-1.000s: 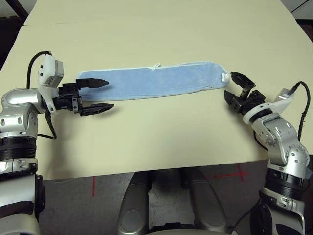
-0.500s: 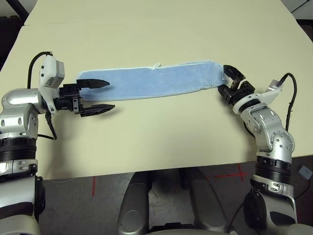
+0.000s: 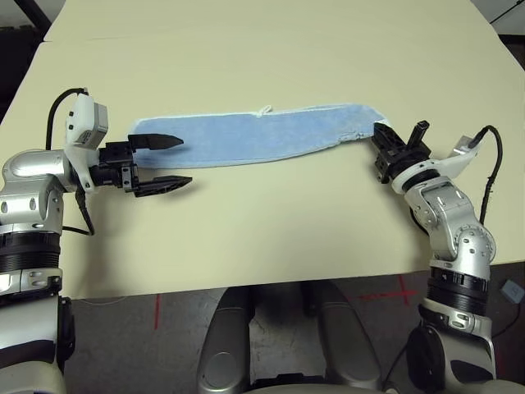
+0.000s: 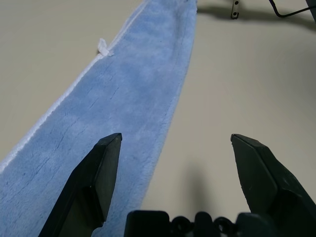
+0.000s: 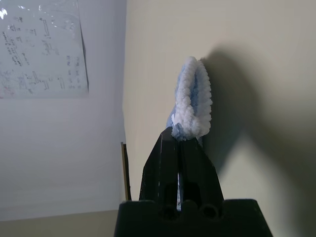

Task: Fold the towel and set it aside.

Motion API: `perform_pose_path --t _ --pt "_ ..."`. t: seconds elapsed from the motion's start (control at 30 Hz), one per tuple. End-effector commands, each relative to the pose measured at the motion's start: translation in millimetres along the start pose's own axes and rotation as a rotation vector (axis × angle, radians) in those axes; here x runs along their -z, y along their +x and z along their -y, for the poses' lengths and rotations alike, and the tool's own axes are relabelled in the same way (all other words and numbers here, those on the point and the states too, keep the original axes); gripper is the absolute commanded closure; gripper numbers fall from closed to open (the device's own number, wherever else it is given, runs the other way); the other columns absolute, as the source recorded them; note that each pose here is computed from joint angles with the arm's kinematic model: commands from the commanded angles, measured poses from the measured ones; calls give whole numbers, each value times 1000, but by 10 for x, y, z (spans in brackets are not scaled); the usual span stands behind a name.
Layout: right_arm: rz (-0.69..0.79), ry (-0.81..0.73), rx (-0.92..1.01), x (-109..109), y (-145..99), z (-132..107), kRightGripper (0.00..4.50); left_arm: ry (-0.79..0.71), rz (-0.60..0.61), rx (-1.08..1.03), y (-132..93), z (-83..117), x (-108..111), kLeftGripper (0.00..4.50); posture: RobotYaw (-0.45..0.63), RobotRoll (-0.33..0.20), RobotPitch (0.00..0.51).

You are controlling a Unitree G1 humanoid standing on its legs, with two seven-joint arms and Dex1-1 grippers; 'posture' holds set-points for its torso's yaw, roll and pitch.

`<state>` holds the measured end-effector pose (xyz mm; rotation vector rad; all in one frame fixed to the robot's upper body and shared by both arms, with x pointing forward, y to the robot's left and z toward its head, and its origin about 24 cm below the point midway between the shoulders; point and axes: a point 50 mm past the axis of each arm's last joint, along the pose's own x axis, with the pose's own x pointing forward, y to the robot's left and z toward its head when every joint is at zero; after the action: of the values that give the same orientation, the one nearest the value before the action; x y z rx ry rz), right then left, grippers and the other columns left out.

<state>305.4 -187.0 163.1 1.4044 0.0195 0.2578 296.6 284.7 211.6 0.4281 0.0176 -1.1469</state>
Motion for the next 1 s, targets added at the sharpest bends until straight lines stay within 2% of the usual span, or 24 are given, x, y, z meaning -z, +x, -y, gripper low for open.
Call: perform_pose_path --t 0.03,0.57,1.0 --pt "39 -8 115 -104 -120 215 4486 -1 -19 12 -5 7 7 0 65 0 321" --pt "93 -163 161 -527 -337 383 4486 3 10 -63 22 -93 17 0 51 0 311" --pt "99 -234 180 -731 -426 409 4486 45 32 -87 53 -177 -4 0 43 0 312"
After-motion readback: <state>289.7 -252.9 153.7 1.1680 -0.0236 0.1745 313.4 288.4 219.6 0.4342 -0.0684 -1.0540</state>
